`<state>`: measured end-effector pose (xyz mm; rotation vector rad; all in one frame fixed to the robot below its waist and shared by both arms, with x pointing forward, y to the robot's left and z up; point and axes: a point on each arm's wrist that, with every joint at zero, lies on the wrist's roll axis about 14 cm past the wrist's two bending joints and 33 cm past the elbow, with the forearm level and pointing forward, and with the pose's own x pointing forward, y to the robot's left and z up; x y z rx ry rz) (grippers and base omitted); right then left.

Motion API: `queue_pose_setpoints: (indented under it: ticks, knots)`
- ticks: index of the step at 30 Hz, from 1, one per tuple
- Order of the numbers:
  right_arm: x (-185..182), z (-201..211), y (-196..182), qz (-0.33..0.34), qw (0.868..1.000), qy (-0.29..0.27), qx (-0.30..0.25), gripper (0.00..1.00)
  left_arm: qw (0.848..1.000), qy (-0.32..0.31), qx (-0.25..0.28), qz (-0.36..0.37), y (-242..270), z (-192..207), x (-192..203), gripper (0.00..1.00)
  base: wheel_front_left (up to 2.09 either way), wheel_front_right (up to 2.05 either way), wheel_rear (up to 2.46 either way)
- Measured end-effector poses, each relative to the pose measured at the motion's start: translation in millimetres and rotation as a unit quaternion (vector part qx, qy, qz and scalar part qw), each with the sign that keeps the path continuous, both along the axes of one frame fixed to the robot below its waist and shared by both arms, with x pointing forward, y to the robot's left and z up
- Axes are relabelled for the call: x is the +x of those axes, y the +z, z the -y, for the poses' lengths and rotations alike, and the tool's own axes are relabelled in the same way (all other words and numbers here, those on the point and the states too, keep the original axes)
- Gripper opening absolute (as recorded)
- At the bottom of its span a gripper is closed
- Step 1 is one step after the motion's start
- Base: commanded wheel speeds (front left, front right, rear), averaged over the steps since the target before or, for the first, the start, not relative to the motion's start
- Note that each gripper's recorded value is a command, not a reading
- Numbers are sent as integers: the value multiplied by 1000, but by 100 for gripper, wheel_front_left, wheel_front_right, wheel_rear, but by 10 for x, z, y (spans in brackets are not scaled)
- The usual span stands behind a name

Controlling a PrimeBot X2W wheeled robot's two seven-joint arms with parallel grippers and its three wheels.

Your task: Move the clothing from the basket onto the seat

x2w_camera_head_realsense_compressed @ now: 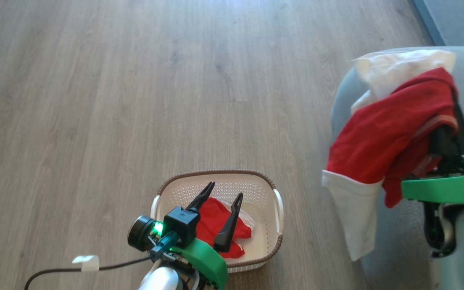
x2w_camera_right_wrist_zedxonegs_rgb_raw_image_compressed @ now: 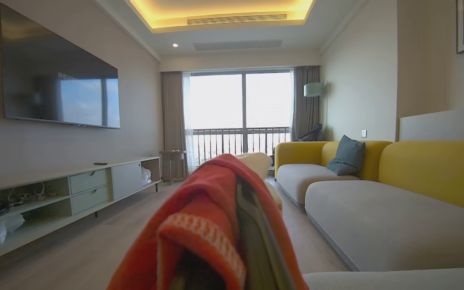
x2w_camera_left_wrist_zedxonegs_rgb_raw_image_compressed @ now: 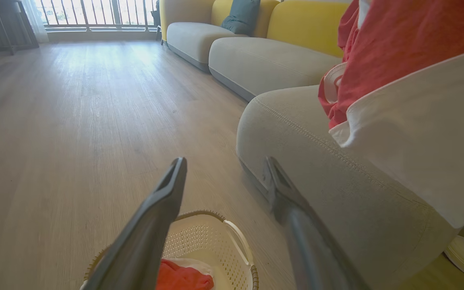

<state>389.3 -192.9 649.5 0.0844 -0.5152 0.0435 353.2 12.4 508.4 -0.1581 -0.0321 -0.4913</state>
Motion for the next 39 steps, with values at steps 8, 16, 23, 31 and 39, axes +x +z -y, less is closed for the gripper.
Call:
queue_pose_setpoints:
  ticks: [8,16,23,31,39]
  knots:
    - [-93,335,-21,-3,999,-53,-5,0,1000,-28,2,-8,-61,159,-2,100,0,0,0]
    - [-366,873,-51,-8,991,-136,-2,0,996,-83,6,-14,-129,498,5,100,0,0,0]
    - [-706,1318,-71,-15,977,-212,-4,0,989,-150,3,-11,-127,914,12,100,0,0,0]
    - [-1251,1733,-37,-16,955,-295,-8,0,971,-237,7,-8,-159,1415,-167,100,0,0,0]
    - [-1634,1982,-62,-24,936,-352,-7,0,960,-281,5,-14,-209,1663,-278,100,0,0,0]
